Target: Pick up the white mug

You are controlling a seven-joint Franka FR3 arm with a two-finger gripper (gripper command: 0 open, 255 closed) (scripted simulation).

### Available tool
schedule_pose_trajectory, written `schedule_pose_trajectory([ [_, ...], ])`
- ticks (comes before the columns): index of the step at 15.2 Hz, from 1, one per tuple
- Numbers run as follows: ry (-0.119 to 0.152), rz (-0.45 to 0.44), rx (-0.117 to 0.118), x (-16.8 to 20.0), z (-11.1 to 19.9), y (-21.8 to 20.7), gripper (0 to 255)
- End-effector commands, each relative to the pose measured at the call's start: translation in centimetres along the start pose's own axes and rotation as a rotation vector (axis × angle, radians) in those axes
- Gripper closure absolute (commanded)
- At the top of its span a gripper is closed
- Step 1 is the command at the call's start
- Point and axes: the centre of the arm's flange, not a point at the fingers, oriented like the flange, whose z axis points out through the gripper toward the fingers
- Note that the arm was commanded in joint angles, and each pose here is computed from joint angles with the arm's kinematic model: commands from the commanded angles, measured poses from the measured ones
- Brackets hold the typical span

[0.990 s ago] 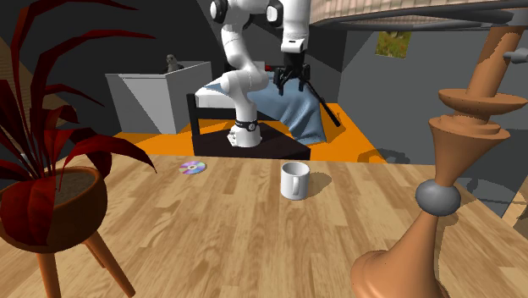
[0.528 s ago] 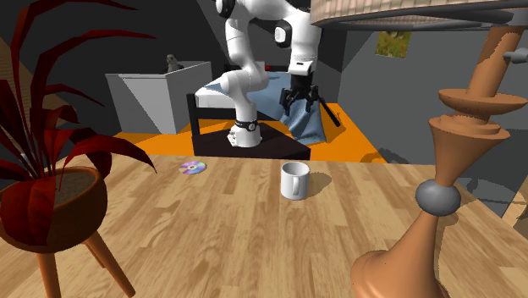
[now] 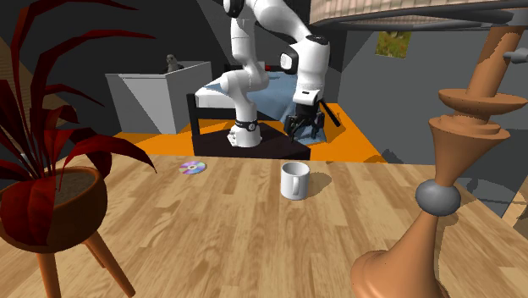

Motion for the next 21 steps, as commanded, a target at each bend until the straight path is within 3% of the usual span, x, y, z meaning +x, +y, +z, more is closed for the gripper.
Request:
schedule_pose_trajectory([
  [1,0.007,0.014,-0.007,1.9,1.5,0.2,0],
  [6,0.02,0.048,-0.023,6.7,5.5,1.0,0],
  [15,0.02,0.048,-0.023,7.1,9.5,1.0,0],
  [16,0.02,0.048,-0.023,7.2,9.4,1.1,255],
  [21,0.02,0.048,-0.023,7.2,9.5,1.1,255],
])
